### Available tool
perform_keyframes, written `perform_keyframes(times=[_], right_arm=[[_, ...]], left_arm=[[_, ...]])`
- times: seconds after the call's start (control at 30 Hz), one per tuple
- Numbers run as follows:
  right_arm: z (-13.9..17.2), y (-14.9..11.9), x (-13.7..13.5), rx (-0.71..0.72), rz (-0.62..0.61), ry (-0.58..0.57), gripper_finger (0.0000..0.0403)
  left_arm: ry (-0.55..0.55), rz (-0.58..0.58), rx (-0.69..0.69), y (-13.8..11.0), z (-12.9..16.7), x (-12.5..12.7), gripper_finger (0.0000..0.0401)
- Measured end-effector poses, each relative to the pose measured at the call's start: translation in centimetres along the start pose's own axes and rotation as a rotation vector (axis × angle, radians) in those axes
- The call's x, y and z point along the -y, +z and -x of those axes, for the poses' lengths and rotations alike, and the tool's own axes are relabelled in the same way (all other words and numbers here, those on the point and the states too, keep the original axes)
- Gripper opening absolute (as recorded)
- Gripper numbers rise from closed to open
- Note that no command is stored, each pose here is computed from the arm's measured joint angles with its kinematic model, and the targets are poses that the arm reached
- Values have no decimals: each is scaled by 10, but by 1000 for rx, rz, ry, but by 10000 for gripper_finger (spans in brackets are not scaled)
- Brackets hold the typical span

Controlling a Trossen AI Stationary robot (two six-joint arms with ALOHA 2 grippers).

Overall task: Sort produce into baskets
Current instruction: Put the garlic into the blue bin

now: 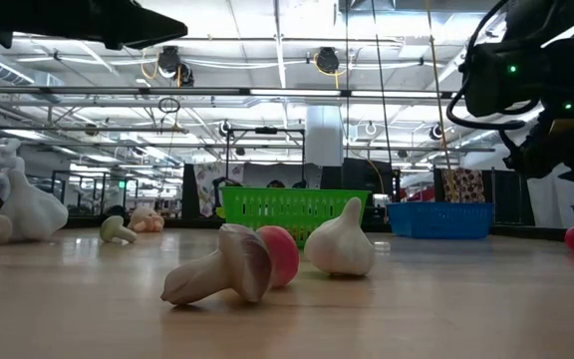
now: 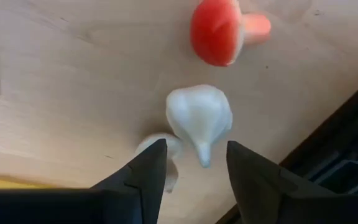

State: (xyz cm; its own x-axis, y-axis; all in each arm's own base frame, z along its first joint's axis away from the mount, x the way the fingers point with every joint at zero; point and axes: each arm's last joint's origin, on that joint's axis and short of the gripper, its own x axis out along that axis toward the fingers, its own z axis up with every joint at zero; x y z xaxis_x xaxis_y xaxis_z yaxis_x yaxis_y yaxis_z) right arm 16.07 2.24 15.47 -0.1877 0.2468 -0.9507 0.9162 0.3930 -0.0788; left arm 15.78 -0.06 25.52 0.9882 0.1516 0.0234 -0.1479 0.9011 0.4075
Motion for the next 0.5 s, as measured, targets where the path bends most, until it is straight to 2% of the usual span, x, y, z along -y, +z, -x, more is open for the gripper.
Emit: perform_keyframes(times=[0.27, 0.5], right_arm=[[0, 0, 0, -2, 5, 1, 124], [2, -1, -1, -41, 50, 15, 69]], left_arm=[[1, 0, 0, 0, 0, 0, 132], [5, 0, -2, 0, 0, 0, 132]])
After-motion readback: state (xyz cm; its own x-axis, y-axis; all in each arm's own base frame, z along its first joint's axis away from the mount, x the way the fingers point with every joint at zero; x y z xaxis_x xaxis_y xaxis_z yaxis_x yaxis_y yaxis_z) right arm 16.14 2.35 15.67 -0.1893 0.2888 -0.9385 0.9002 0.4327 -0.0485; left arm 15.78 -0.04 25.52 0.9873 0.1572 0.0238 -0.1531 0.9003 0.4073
